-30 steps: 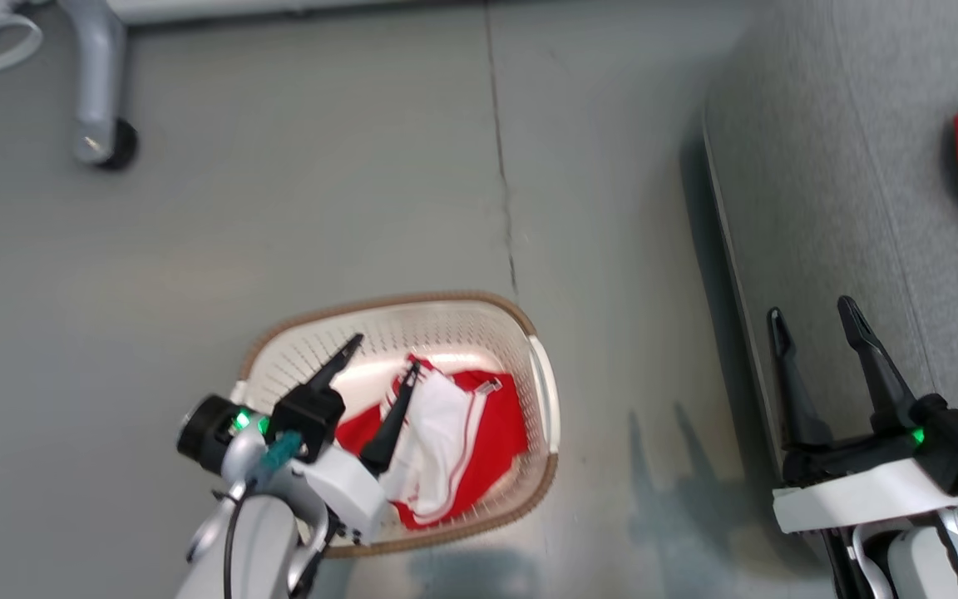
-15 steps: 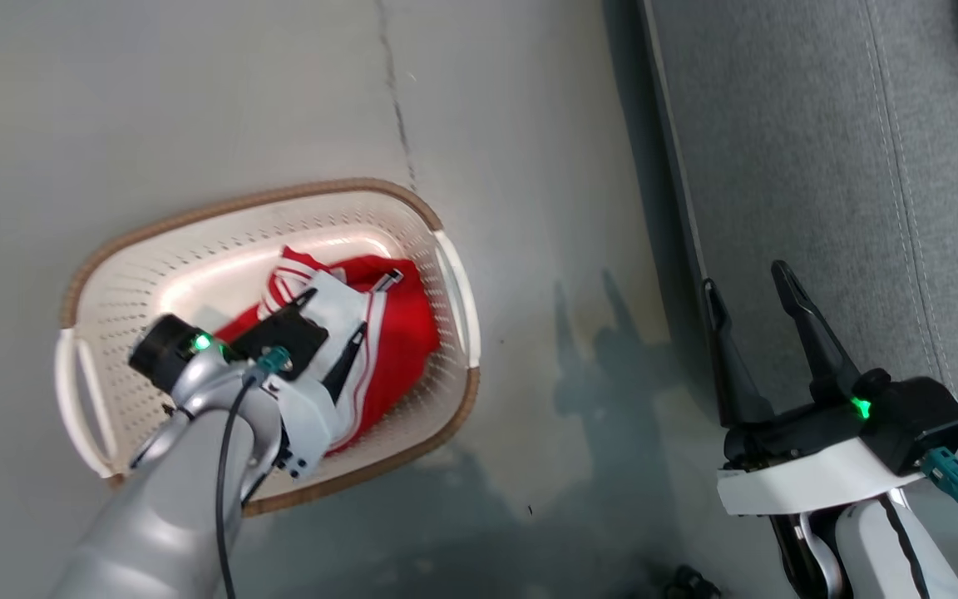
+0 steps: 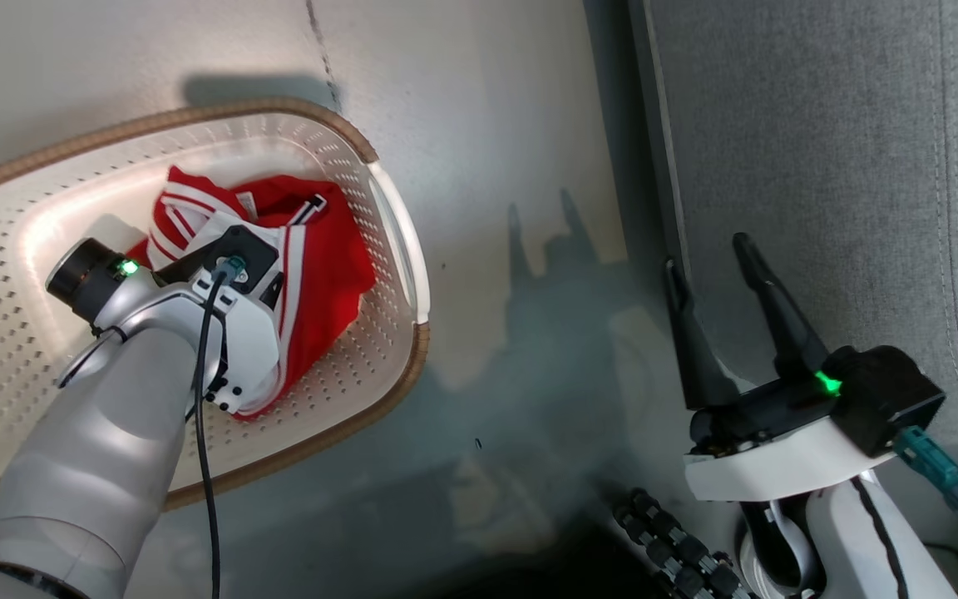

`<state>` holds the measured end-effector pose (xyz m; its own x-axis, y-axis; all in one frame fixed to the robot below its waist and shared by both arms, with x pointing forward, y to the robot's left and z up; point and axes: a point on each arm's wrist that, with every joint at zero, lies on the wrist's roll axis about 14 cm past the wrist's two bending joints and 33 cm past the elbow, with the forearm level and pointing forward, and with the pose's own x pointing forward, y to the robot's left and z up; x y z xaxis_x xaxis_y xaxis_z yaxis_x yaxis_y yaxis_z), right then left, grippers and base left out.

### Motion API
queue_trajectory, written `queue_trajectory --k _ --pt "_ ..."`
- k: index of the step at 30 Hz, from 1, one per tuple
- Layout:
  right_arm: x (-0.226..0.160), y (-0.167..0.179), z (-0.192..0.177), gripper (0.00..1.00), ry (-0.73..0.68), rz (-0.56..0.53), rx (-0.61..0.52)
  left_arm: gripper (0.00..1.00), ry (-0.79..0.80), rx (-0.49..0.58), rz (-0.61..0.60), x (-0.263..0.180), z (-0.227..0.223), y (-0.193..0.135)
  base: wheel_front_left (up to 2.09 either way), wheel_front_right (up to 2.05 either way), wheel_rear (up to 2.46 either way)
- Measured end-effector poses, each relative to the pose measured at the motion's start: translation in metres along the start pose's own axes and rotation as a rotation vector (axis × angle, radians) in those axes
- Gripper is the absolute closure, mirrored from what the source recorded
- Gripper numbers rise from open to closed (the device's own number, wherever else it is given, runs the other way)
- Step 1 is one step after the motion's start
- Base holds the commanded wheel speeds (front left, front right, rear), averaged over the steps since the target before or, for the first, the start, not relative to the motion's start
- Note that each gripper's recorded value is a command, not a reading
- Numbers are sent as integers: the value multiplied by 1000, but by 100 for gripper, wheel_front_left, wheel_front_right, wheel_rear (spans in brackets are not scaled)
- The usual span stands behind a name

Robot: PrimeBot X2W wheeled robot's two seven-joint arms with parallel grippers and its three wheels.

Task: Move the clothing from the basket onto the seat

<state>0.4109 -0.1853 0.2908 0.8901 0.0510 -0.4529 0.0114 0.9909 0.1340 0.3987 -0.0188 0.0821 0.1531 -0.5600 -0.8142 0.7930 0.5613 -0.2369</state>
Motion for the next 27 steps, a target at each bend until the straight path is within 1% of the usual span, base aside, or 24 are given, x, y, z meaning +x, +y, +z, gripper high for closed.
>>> queue_trajectory --k 4,7,8,9,13,17,21,25,27 --pt "-1 0 -18 0 52 -1 4 0 87 12 -31 14 -17 -6 0 0 0" --pt "0 1 -23 0 68 0 6 0 157 40 -50 19 -28 -9 0 0 0" --pt "0 1 -23 0 68 0 6 0 157 40 -50 19 -28 -9 0 0 0" --pt "0 0 -24 0 70 0 6 0 183 62 -55 20 -33 -10 0 0 0" --pt "1 1 -30 0 82 0 13 0 275 115 -45 21 -45 1 0 0 0" --pt "-2 1 -34 0 96 -5 20 0 338 144 -1 20 -52 11 0 0 0" --pt "-2 2 -35 0 95 -3 23 0 392 151 72 17 -61 26 0 0 0" --pt "-4 1 -36 0 102 -6 20 0 401 148 96 17 -62 29 0 0 0" --pt "-4 -4 -35 0 97 -23 13 0 403 148 101 17 -63 29 0 0 0"
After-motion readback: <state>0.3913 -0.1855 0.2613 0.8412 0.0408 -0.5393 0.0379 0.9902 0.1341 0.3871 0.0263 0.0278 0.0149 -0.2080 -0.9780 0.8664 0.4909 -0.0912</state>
